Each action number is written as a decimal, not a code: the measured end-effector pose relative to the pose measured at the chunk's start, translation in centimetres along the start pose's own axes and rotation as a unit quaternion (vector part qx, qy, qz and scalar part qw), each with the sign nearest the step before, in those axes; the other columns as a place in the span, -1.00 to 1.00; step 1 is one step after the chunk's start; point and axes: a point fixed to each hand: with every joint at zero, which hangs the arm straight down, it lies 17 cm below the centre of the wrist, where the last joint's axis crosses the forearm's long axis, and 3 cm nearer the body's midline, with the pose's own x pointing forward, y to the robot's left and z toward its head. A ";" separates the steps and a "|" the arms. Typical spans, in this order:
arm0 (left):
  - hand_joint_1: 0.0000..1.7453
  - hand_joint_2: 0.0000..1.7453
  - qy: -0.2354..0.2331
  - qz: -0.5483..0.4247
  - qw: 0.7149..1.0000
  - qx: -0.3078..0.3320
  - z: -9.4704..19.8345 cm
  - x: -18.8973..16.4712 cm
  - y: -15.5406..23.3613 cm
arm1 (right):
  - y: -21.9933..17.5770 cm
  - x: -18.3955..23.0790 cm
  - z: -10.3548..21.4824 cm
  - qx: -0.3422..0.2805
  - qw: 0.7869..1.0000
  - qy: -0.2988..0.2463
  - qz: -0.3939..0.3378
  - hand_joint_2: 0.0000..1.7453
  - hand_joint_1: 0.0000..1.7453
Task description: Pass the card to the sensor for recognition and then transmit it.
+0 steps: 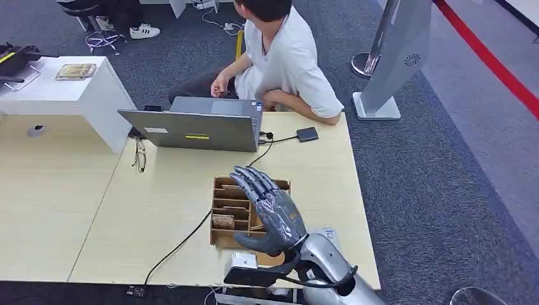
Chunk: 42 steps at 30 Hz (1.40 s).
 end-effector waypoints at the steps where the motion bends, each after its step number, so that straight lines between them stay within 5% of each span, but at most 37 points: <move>1: -1.00 -1.00 0.000 0.002 1.000 0.001 0.0 -0.1 0.0 | 0.1 0.2 0.3 0.000 1.000 -0.001 -0.002 1.00 -1.00; 14: -1.00 -1.00 0.003 0.019 1.000 0.012 0.0 -1.0 0.5 | 3.1 -0.2 4.5 0.031 0.999 -0.003 0.026 1.00 -1.00; 34: -1.00 -1.00 0.005 0.014 1.000 0.012 0.0 -1.0 0.5 | 5.4 -2.7 6.2 0.066 0.994 0.019 0.089 1.00 -1.00; 42: -1.00 -1.00 0.004 0.007 1.000 0.008 0.0 -1.0 0.2 | 5.6 -3.6 6.5 0.065 0.990 0.029 0.125 1.00 -0.82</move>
